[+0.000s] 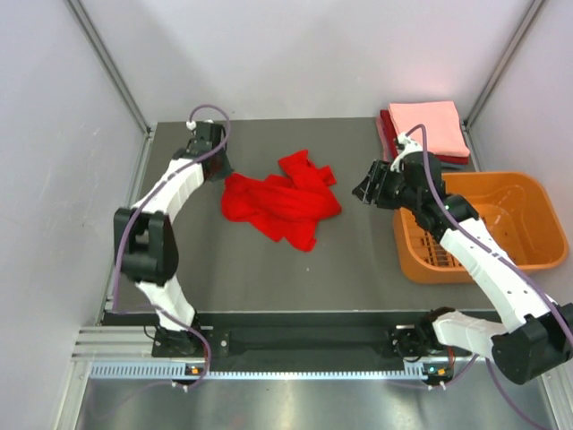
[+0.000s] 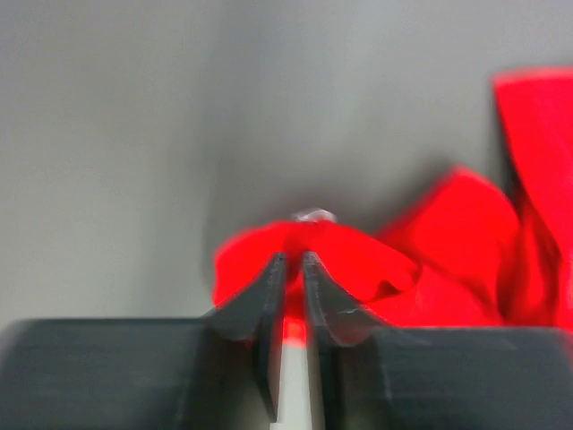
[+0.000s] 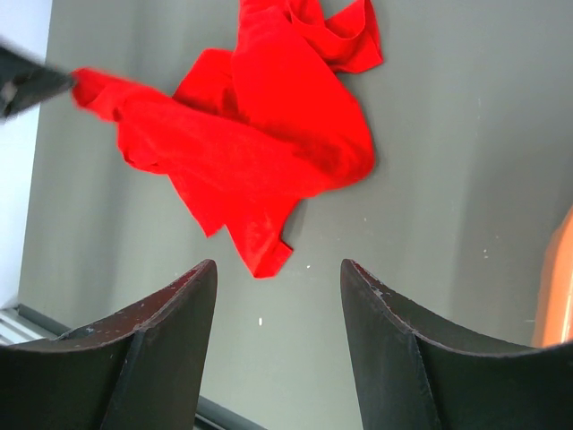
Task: Fold and stack the t-shirts
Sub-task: Flatten the tshirt out
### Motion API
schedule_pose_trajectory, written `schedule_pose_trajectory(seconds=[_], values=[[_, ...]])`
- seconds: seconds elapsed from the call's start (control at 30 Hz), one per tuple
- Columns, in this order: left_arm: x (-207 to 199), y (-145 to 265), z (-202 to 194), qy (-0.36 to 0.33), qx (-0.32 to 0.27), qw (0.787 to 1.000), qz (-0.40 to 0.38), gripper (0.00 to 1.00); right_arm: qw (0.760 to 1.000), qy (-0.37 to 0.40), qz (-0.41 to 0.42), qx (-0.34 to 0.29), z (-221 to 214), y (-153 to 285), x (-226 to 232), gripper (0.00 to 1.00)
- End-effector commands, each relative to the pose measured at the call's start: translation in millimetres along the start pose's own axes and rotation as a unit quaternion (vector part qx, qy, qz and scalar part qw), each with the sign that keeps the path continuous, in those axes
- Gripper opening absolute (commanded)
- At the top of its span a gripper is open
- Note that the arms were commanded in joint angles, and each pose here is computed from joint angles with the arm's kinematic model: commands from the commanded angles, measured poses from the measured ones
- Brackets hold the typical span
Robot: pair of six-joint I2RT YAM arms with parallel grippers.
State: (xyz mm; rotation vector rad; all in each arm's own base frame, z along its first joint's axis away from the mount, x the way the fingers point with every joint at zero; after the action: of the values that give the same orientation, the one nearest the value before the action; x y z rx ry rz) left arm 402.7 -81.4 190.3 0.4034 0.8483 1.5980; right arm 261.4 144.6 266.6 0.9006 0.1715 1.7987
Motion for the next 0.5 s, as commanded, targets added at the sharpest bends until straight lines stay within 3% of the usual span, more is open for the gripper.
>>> schedule_pose_trajectory(seconds=[0.0, 0.07, 0.13, 0.23, 0.27, 0.37, 0.43, 0.47], values=[[12.0, -5.6, 44.2, -0.013, -0.009, 0.999, 0.029, 0.22, 1.000, 0.012, 0.018, -0.013, 2.1, 10.9, 9.1, 0.58], [14.8, -2.0, 66.1, -0.018, -0.026, 0.997, 0.072, 0.41, 1.000, 0.014, 0.017, -0.018, 1.4, 13.7, 8.5, 0.58], [16.3, 13.1, 53.6, -0.023, 0.004, 0.996, 0.090, 0.49, 1.000, 0.013, 0.014, -0.019, -1.0, 15.0, 6.1, 0.58], [-16.5, 52.4, 26.5, -0.054, -0.022, 0.997, 0.055, 0.48, 1.000, 0.007, 0.015, -0.018, -4.4, 11.9, 4.3, 0.58], [-32.4, 51.8, -21.5, -0.083, 0.017, 0.996, 0.023, 0.48, 1.000, 0.006, 0.020, -0.017, -5.4, 10.8, 5.5, 0.58], [-68.4, 78.7, -99.8, -0.074, 0.070, 0.987, -0.124, 0.44, 1.000, 0.007, 0.024, -0.012, -8.3, 6.6, 6.8, 0.58], [-82.4, 95.1, -121.3, -0.042, 0.065, 0.980, -0.181, 0.42, 1.000, 0.010, 0.021, -0.007, -10.3, 4.8, 6.4, 0.58], [-83.1, 96.1, -153.2, -0.059, 0.089, 0.975, -0.196, 0.42, 1.000, 0.012, 0.020, -0.005, -11.2, 4.5, 6.0, 0.58]])
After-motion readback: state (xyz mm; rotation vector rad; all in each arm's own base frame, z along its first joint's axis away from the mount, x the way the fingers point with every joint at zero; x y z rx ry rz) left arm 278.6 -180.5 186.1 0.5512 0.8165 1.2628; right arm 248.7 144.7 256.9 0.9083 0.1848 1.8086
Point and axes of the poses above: each gripper's point midway between its finger pads, its own y axis back along the fingers, its own x axis along the line the jaws close on, z = x × y, the point moved 6 cm from there along y, back along the fingers, and after that the axes turned 2 degrees about -y, right-handed, at the moved point
